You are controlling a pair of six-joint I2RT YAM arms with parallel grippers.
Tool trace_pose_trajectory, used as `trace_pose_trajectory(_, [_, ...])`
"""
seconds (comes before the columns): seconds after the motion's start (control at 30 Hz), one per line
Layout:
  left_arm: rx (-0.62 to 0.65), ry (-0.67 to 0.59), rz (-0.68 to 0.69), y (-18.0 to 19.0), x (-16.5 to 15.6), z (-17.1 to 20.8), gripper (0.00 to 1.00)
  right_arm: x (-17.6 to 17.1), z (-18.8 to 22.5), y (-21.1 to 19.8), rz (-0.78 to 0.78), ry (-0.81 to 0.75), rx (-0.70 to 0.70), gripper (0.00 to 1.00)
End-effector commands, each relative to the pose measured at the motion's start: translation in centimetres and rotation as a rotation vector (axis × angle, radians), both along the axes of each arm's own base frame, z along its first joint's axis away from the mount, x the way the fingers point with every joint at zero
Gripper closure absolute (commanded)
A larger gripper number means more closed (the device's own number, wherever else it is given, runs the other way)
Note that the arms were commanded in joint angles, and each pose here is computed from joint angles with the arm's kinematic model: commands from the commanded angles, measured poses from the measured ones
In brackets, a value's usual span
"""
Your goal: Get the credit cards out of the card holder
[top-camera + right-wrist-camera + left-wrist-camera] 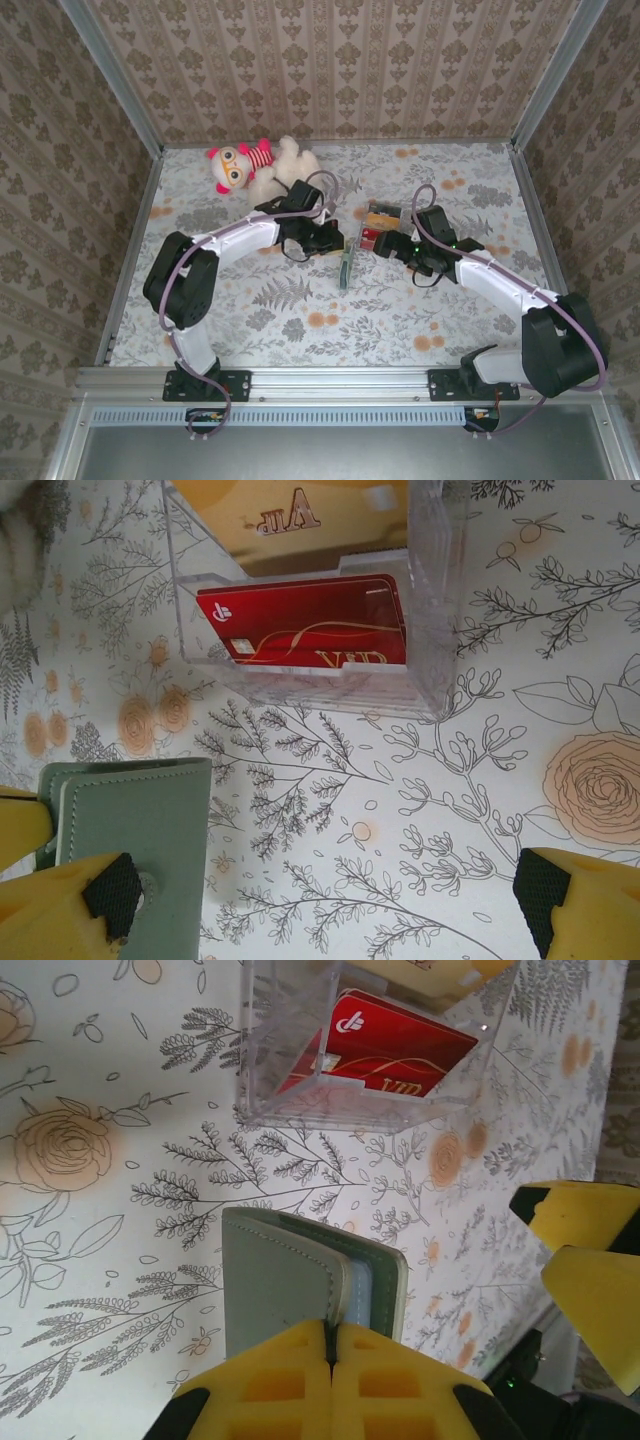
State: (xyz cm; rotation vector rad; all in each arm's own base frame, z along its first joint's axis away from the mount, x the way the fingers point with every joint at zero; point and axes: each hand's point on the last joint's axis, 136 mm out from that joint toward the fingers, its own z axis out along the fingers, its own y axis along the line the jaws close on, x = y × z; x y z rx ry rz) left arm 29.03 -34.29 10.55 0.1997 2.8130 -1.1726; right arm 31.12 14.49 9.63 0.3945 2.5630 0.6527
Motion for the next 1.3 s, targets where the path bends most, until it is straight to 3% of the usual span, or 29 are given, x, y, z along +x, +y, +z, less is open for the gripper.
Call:
trace_pose_trajectory(0.0, [-0.038, 0.04, -0.056, 0.3, -0.7, -1.5, 1.0, -0.7, -0.5, 0.5, 0.016, 0.024, 0.0, 0.01])
trace_pose_trajectory(0.2, [0.113, 0.005, -0.039, 4.2, 0.0, -3.3, 1.0, -1.1, -1.5, 1.5, 0.047, 0.052, -0.024, 0.02])
trace_pose_trajectory(0.4, [0.23, -0.037, -0.005, 6.8, 1.2, -3.1, 0.62, -1.2, -2.4, 3.0, 0.103, 0.09, -0.077, 0.03])
trace_pose_trajectory(0.6, [0.335, -0.109, 0.094, 9.7, 2.0, -0.9, 0.36, -0.3, -2.1, 5.8, 0.185, 0.082, -0.167, 0.06])
trace_pose_trajectory(0.7, [0.409, -0.15, 0.176, 12.4, 1.8, -0.2, 0.18, 0.4, -2.3, 7.8, 0.24, 0.081, -0.24, 0.1])
trace_pose_trajectory(0.87, [0.474, -0.206, 0.302, 17.1, 0.7, 0.8, 0.0, 1.9, -3.0, 10.9, 0.322, 0.083, -0.393, 0.16])
trace_pose_trajectory(1.0, [0.458, -0.194, 0.42, 20.8, -0.3, 0.7, 0.0, 3.2, -4.0, 12.1, 0.333, 0.105, -0.504, 0.23])
trace_pose_trajectory(1.27, [0.323, -0.174, 0.464, 22.0, -1.7, 0.7, 0.0, 4.6, -6.0, 11.8, 0.265, 0.194, -0.636, 0.26])
